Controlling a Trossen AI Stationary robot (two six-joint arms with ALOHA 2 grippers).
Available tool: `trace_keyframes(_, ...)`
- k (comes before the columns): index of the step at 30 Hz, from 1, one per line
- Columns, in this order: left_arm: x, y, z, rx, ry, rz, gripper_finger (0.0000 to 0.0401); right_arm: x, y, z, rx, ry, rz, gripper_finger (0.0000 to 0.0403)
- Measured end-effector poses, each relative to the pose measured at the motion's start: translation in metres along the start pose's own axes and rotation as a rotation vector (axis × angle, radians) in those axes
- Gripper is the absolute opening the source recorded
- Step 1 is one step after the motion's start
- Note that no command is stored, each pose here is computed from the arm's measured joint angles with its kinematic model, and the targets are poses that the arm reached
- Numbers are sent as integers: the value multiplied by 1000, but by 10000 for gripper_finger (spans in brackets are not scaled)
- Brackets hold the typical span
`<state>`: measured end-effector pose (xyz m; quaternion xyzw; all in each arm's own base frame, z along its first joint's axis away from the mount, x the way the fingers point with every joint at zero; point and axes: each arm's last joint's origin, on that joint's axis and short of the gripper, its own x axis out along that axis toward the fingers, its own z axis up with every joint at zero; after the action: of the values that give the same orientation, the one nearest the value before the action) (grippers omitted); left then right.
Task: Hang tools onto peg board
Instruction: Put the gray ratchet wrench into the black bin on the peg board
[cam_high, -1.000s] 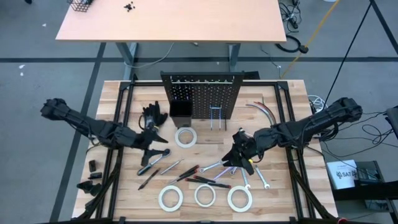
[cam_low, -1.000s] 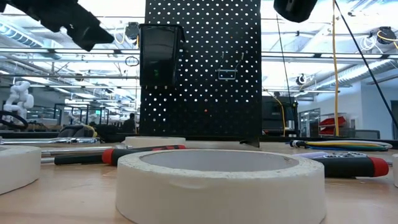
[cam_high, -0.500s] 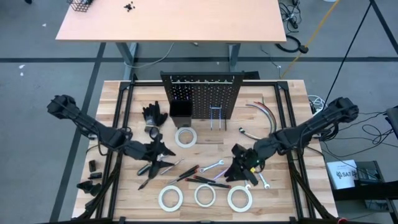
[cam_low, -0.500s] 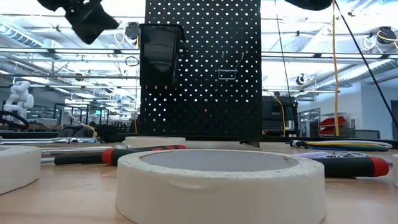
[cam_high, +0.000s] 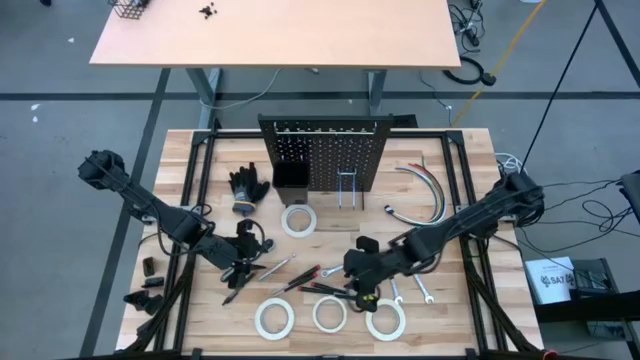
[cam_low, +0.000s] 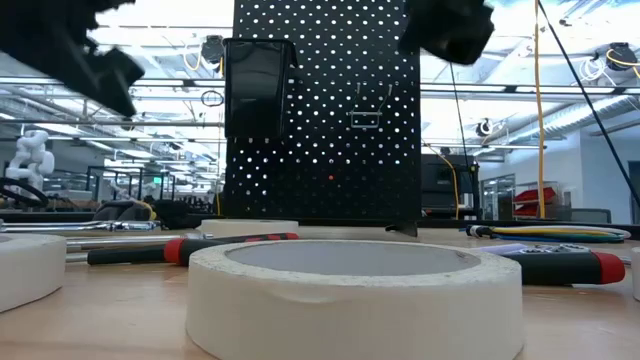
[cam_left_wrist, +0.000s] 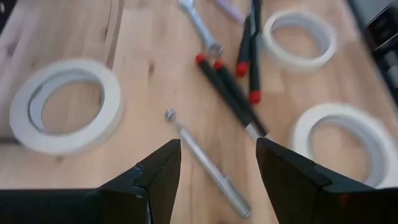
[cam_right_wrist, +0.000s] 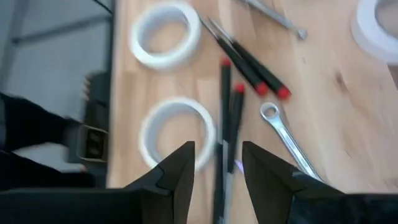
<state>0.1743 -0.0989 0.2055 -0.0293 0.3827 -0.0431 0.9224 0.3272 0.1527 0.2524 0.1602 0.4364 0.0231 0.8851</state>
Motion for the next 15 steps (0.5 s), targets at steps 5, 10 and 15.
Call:
trace_keyframes(5,10,9,-22,-75,42,87,212,20,-2,1,-28,14,-97,128)
trace_keyframes(10,15,15,-39,-188,79,141,212,29,-5,1,-132,-18,-178,128)
trace_keyframes(15,17,19,-48,-257,105,166,212,30,-9,5,-156,-32,-180,128)
